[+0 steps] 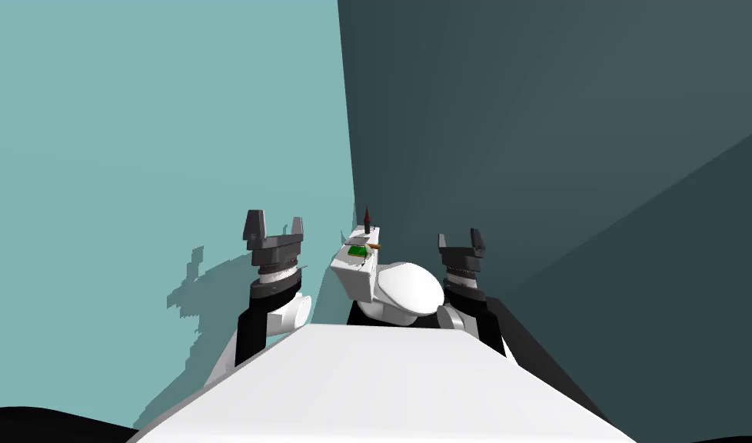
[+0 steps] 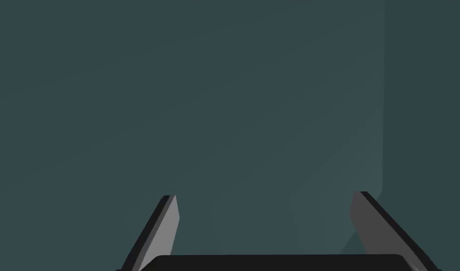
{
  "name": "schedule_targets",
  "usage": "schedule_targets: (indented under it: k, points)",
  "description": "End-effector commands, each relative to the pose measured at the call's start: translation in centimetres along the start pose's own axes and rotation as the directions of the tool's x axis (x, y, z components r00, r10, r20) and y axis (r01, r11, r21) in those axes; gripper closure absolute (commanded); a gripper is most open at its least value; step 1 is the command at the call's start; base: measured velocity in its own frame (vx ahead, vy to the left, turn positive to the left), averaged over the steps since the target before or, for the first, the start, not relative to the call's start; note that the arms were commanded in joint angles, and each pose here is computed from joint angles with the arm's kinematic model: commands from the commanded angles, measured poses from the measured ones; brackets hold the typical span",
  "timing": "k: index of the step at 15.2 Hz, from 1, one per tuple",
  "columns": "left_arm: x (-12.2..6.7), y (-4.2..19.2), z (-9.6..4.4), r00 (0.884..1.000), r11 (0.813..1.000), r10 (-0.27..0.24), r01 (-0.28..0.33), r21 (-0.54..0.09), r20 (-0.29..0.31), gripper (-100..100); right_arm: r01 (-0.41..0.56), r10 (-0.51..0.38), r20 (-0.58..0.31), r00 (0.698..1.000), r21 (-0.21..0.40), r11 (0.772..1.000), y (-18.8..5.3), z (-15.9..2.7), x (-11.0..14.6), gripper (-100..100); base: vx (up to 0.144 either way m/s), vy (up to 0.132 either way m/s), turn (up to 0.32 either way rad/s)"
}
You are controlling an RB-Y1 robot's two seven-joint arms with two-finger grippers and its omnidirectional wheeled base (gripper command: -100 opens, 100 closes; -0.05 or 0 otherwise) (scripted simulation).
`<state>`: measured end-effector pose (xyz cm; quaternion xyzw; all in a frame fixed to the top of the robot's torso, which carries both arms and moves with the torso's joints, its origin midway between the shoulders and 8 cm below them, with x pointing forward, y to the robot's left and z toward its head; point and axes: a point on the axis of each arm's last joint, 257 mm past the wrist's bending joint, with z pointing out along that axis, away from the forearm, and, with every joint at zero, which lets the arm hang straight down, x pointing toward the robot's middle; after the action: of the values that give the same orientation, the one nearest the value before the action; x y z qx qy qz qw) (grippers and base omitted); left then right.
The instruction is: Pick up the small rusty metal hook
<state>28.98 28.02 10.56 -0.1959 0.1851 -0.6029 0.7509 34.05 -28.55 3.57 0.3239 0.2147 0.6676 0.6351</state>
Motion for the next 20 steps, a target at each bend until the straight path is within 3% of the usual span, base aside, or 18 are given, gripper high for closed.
schedule_targets:
  k: [1,5,9,10,11,12,14,15,16,17,18,19,20]
  points:
    - [0.6,0.4,-0.1,0.999,1.000,0.009,-0.010,-0.010,-0.043,-100,0.000,0.000,0.000,1.000,0.000,1.000,0.0,0.0,0.0,0,0.002,-0.012,-0.007]
    - [1.4,1.3,-0.4,0.994,0.999,0.026,-0.030,-0.033,-0.107,-100,0.000,0.000,0.000,1.000,0.000,1.000,0.0,0.0,0.0,0,0.004,-0.038,-0.007]
    - [2.6,3.5,-1.5,0.975,0.993,0.060,-0.081,-0.090,-0.214,-100,0.000,0.000,0.000,1.000,0.000,1.000,0.0,0.0,0.0,0,-0.001,-0.061,-0.014]
    - [2.6,3.5,-1.5,0.974,0.993,0.060,-0.081,-0.090,-0.216,-100,0.000,0.000,0.000,1.000,0.000,1.000,0.0,0.0,0.0,0,0.004,-0.073,-0.010]
    - [2.9,4.5,-2.0,0.964,0.988,0.073,-0.104,-0.112,-0.255,-100,0.000,0.000,0.000,1.000,0.000,1.000,0.0,0.0,0.0,0,0.003,-0.084,-0.016]
    - [2.9,4.5,-2.0,0.964,0.988,0.073,-0.104,-0.112,-0.255,-100,0.000,0.000,0.000,1.000,0.000,1.000,0.0,0.0,0.0,0,0.006,-0.075,-0.009]
    - [3.3,6.7,-3.2,0.941,0.974,0.098,-0.157,-0.162,-0.323,-100,0.000,0.000,0.000,1.000,0.000,1.000,0.0,0.0,0.0,0,0.011,-0.088,-0.023]
    - [3.4,6.7,-3.2,0.937,0.974,0.099,-0.160,-0.159,-0.335,-100,0.000,0.000,0.000,1.000,0.000,1.000,0.0,0.0,0.0,0,0.012,-0.107,-0.018]
    - [3.4,7.9,-4.0,0.923,0.964,0.112,-0.191,-0.185,-0.369,-100,0.000,0.000,0.000,1.000,0.000,1.000,0.0,0.0,0.0,0,0.014,-0.110,-0.019]
    - [3.5,7.9,-4.0,0.920,0.964,0.113,-0.193,-0.183,-0.376,-100,0.000,0.000,0.000,1.000,0.000,1.000,0.0,0.0,0.0,0,0.009,-0.104,-0.013]
    - [3.5,9.1,-4.8,0.903,0.951,0.125,-0.227,-0.208,-0.412,-100,0.000,0.000,0.000,1.000,0.000,1.000,0.0,0.0,0.0,0,0.005,-0.108,-0.019]
    - [3.5,9.1,-4.8,0.900,0.951,0.126,-0.229,-0.206,-0.418,-100,0.000,0.000,0.000,1.000,0.000,1.000,0.0,0.0,0.0,0,-0.002,-0.099,-0.014]
    - [3.4,10.4,-5.7,0.880,0.936,0.138,-0.265,-0.230,-0.454,-100,0.000,0.000,0.000,1.000,0.000,1.000,0.0,0.0,0.0,0,-0.007,-0.099,-0.021]
